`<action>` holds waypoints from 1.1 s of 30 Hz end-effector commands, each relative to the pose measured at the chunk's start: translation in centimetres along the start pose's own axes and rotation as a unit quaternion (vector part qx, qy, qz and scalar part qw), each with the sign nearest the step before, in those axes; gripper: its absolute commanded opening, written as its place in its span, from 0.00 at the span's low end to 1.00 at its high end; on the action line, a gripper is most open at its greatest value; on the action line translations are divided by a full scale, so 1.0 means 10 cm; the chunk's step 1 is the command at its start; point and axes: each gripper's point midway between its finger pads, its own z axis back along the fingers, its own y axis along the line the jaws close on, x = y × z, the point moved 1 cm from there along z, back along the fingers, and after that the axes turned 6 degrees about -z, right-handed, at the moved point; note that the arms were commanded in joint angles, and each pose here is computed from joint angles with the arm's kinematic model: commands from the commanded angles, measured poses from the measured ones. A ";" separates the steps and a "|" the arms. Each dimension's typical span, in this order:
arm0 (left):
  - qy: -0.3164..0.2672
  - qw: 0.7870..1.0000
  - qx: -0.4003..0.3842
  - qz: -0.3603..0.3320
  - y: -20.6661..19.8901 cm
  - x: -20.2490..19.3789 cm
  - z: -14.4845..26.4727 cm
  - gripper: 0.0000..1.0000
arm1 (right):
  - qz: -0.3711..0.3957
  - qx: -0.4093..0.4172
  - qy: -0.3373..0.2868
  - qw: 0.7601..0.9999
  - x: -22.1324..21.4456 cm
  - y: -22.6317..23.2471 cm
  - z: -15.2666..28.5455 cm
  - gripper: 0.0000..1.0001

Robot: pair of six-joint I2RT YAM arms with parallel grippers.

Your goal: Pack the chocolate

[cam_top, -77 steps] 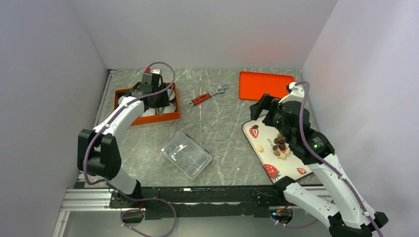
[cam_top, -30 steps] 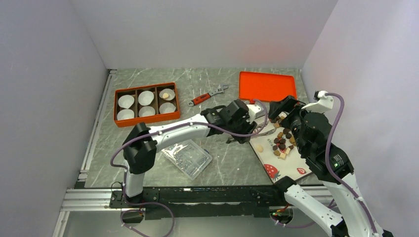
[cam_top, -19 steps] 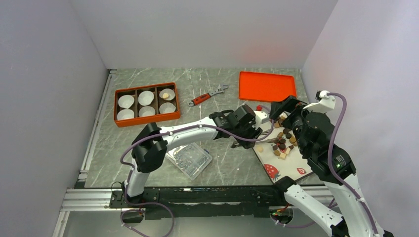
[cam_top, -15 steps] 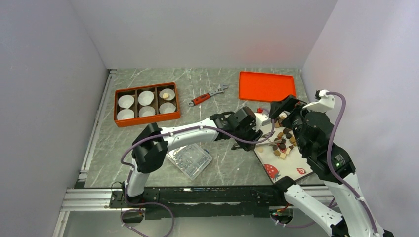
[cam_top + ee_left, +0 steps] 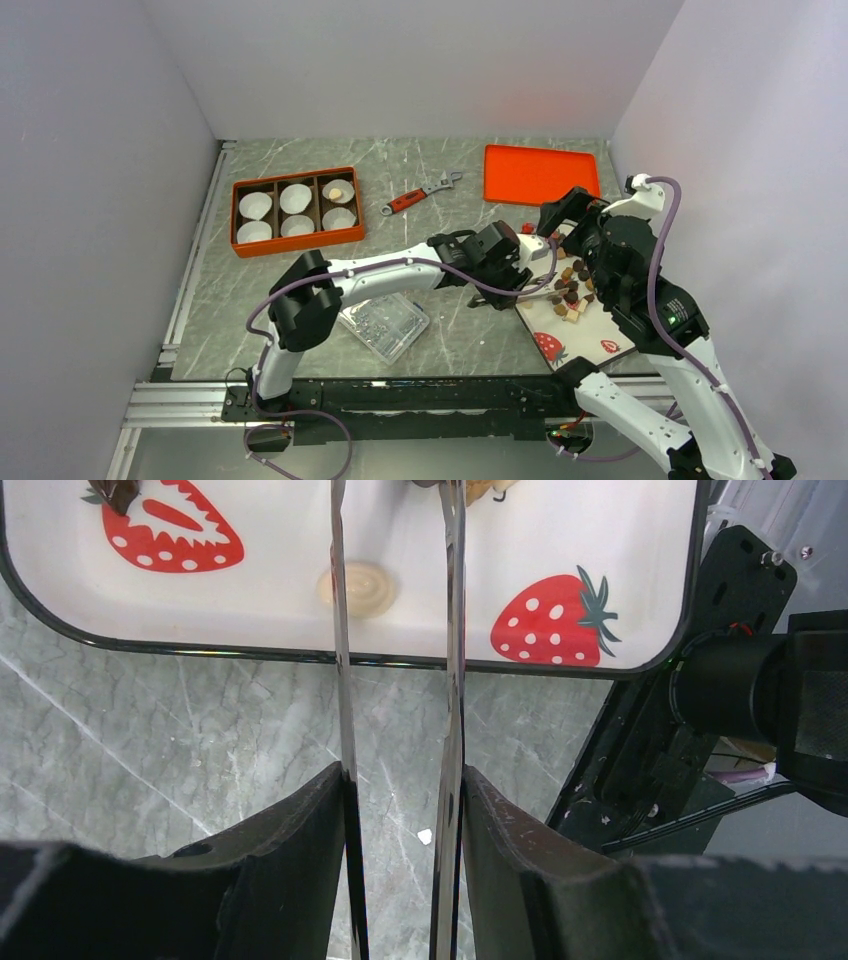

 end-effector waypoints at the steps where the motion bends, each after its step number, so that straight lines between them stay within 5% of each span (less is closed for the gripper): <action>1: -0.013 1.000 -0.010 -0.014 -0.08 0.06 -0.10 0.48 | -0.012 0.010 -0.020 1.000 0.17 0.07 0.05 1.00; 21: 0.008 1.000 0.012 -0.023 -0.07 0.01 -0.26 0.38 | -0.016 0.018 -0.046 0.999 0.34 0.03 0.20 1.00; 33: -0.010 0.999 0.025 -0.020 -0.04 0.11 0.02 0.28 | -0.023 0.021 -0.045 0.999 0.31 0.02 0.22 1.00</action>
